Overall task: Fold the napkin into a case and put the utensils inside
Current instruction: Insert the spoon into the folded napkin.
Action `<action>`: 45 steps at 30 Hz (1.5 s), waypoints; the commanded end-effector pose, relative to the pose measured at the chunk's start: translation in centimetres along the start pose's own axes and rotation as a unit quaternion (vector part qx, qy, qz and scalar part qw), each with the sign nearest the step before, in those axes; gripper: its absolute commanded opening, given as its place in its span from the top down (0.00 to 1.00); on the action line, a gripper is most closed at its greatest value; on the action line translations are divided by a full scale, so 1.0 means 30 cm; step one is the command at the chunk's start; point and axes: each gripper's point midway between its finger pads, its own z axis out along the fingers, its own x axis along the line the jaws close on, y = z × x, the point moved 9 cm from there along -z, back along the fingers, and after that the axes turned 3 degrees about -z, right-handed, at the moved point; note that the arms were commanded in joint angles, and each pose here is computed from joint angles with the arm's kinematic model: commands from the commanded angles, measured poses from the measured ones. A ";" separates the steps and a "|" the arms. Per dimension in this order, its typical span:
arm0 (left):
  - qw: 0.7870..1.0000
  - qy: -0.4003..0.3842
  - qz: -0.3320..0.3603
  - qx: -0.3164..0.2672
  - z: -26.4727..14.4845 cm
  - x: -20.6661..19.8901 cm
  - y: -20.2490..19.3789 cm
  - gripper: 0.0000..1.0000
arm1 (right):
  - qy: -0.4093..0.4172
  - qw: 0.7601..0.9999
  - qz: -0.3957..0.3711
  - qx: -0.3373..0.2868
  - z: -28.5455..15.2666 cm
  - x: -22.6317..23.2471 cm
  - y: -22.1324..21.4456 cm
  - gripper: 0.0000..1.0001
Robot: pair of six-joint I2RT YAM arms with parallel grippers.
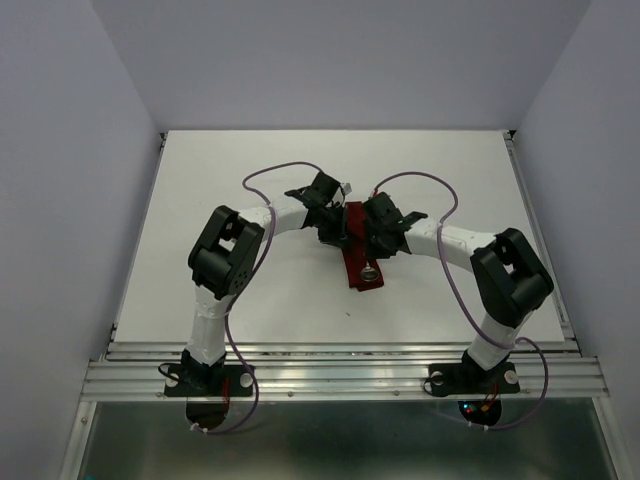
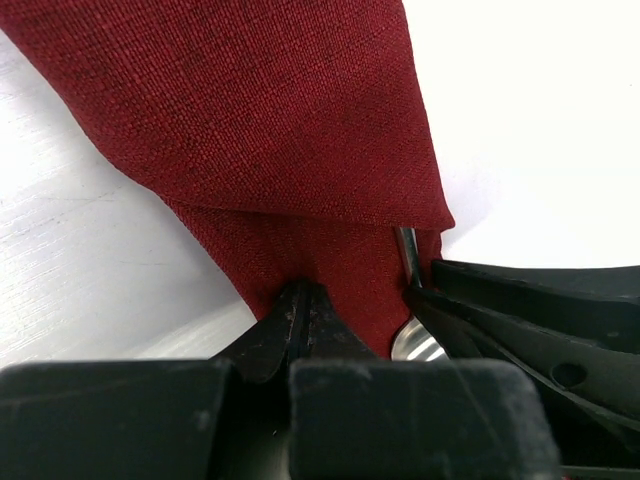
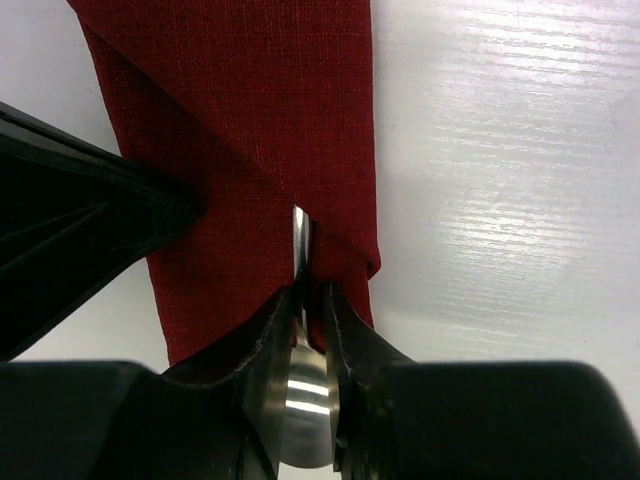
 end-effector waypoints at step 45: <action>1.000 -0.018 0.023 0.000 -0.005 -0.025 0.022 1.00 | -0.039 0.997 -0.043 -0.047 -0.054 0.046 0.060 0.76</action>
